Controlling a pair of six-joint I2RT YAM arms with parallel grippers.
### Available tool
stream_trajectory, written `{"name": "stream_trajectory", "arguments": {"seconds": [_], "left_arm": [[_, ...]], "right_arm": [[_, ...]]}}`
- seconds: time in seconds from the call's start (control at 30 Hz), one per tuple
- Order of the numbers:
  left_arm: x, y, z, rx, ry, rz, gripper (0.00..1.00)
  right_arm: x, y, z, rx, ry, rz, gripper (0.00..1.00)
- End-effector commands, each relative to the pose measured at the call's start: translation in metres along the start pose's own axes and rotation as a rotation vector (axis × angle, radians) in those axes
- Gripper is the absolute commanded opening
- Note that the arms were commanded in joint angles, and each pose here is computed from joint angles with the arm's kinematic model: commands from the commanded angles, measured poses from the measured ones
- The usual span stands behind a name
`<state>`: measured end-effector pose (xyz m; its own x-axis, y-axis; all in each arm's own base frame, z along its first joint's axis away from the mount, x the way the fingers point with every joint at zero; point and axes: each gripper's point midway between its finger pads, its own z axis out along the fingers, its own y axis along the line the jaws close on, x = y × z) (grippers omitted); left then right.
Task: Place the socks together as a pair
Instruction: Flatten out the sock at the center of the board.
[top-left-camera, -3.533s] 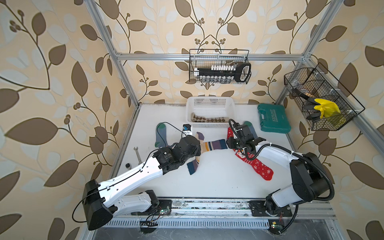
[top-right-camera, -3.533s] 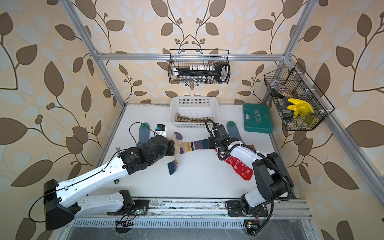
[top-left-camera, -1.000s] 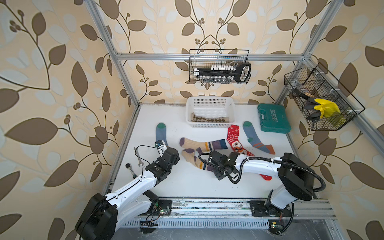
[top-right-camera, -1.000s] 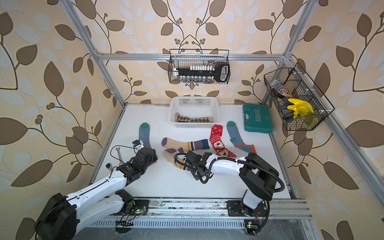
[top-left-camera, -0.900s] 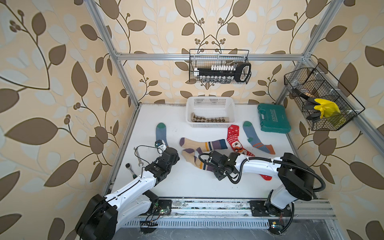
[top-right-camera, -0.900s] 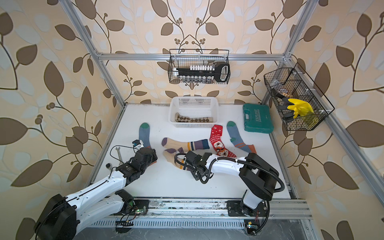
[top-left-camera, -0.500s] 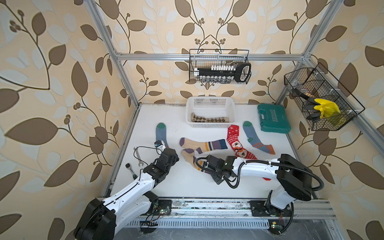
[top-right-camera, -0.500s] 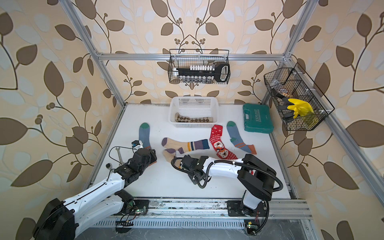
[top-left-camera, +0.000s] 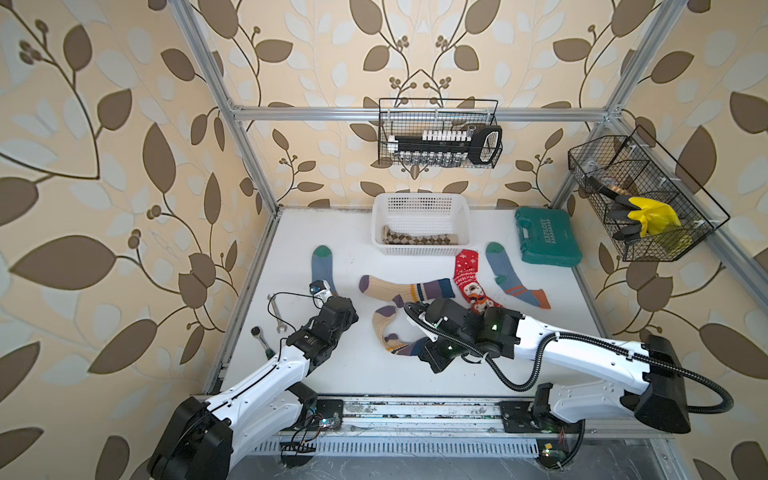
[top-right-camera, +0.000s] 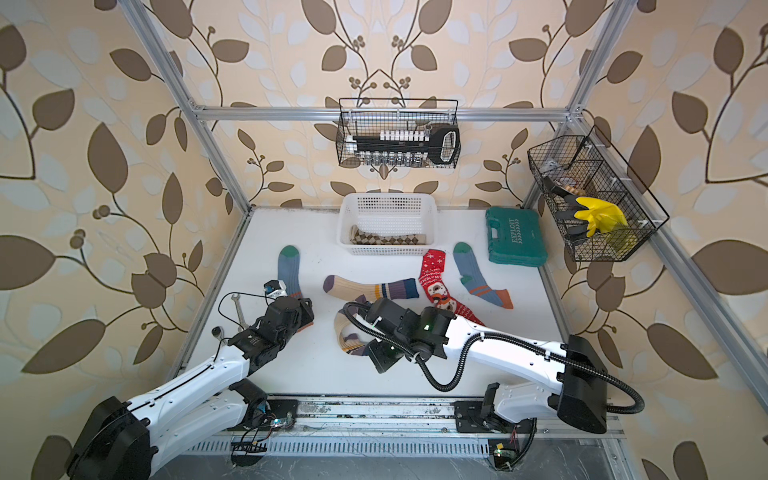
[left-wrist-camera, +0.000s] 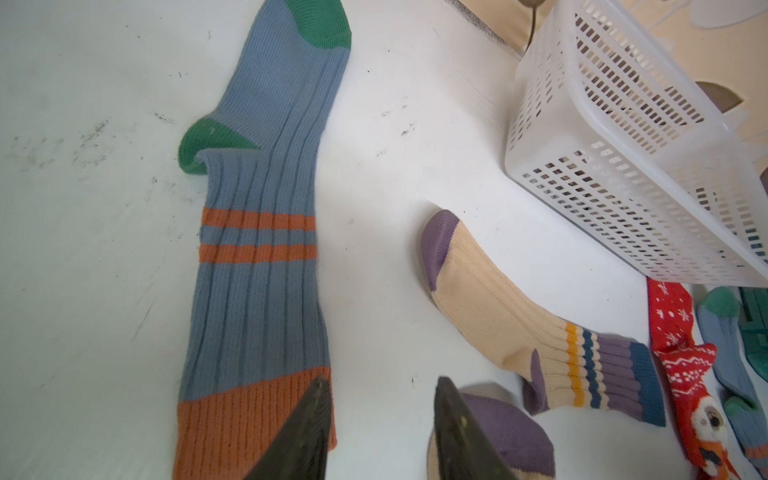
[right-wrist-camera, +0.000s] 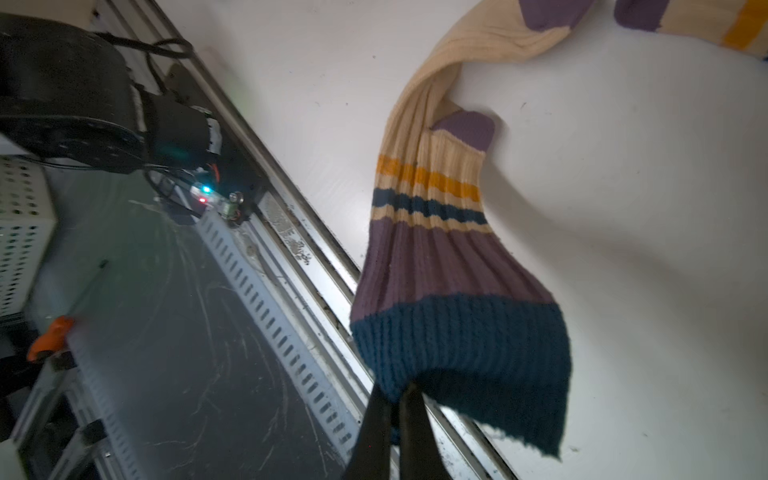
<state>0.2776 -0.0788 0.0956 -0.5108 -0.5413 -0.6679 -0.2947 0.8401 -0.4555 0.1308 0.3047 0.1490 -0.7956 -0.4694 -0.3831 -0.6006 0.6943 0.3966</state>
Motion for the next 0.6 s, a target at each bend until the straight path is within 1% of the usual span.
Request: {"name": "stream_trajectory", "arguments": {"seconds": [0.0,0.13,0.27,0.4,0.57], "left_arm": [[-0.002,-0.005,0.002,0.022,0.003,0.018,0.43],[0.002,-0.015,0.010,0.025,0.055,0.054,0.44],[0.015,-0.030,0.025,0.016,0.169,0.109,0.45],[0.030,-0.045,0.039,0.030,0.284,0.159,0.46],[0.042,-0.054,0.048,0.039,0.375,0.199,0.46]], "right_arm": [[0.005,0.002,0.001,-0.114,0.027,0.062,0.00],[0.001,-0.010,-0.007,-0.180,-0.017,0.127,0.00],[-0.005,-0.041,-0.020,-0.197,-0.080,0.232,0.00],[-0.015,-0.059,-0.042,-0.231,-0.167,0.301,0.00],[-0.022,-0.084,-0.066,-0.227,-0.256,0.380,0.00]]}}
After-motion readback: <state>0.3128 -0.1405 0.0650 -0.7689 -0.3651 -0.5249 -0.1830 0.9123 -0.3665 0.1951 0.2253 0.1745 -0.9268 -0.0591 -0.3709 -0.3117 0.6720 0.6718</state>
